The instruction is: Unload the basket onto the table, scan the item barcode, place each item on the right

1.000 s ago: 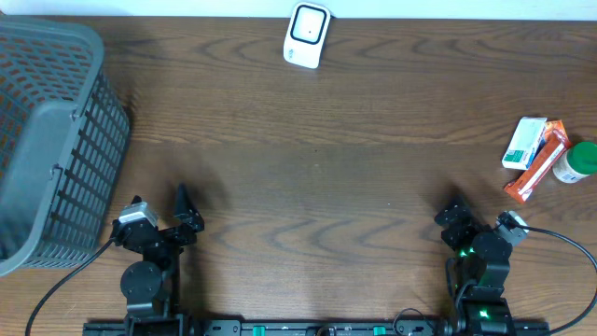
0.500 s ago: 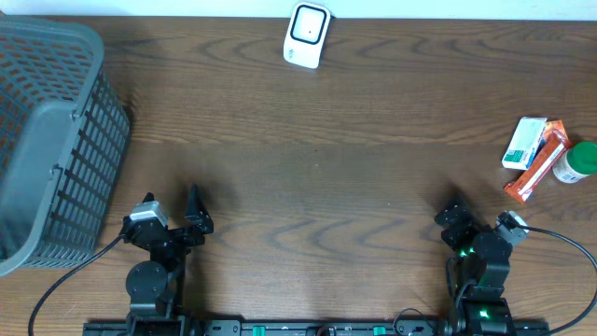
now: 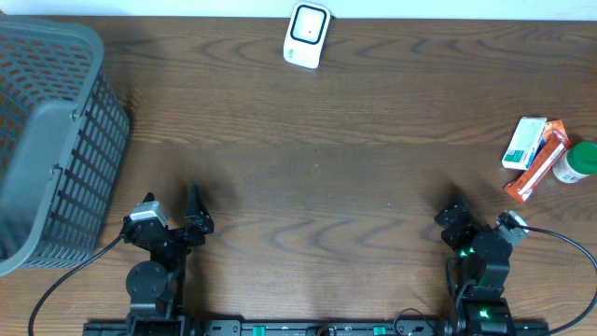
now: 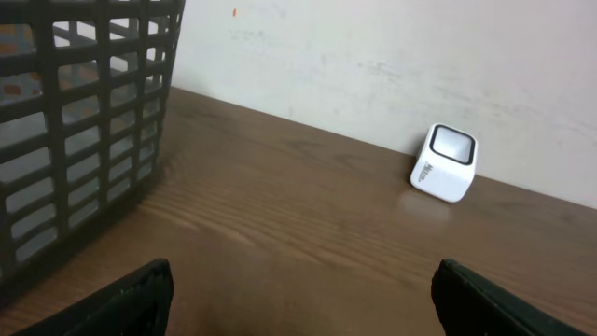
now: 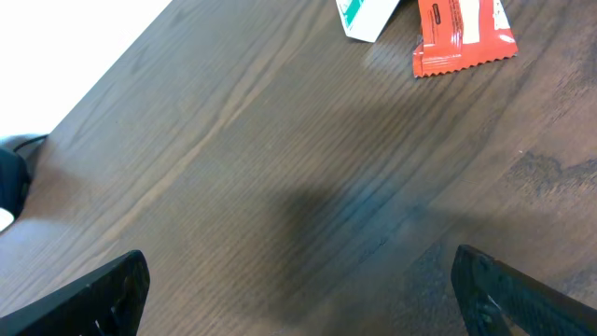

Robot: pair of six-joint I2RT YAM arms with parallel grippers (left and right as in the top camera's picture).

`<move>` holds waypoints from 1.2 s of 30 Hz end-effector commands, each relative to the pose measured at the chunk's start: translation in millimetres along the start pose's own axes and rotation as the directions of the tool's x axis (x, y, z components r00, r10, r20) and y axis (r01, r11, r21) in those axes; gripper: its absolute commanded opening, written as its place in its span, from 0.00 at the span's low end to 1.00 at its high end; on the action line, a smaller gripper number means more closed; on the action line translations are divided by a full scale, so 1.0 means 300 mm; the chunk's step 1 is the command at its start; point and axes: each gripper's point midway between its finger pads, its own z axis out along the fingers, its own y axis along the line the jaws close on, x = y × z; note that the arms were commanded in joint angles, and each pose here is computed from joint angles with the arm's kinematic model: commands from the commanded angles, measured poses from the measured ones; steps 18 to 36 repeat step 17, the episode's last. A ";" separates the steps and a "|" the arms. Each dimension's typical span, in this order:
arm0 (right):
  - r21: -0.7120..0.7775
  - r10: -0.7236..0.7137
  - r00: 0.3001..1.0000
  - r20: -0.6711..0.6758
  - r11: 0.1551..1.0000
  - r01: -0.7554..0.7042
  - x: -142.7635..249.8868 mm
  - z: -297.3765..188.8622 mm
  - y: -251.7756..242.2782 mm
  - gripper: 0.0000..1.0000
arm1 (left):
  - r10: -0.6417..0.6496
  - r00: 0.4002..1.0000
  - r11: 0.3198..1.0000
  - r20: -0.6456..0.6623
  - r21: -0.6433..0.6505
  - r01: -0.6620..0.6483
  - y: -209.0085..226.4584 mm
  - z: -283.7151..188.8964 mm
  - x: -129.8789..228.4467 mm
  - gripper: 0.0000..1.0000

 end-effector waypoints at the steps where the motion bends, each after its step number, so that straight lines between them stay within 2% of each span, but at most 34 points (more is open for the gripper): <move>1: 0.018 0.013 1.000 0.010 1.000 -0.013 -0.005 0.000 -0.012 0.99 | 0.014 0.999 1.000 -0.050 -0.023 -0.015 0.019 0.000 0.049 0.90; 36: 0.018 0.013 1.000 0.010 1.000 -0.013 -0.005 0.000 -0.012 0.99 | 0.014 0.999 1.000 -0.050 -0.023 -0.015 0.019 0.000 0.049 0.90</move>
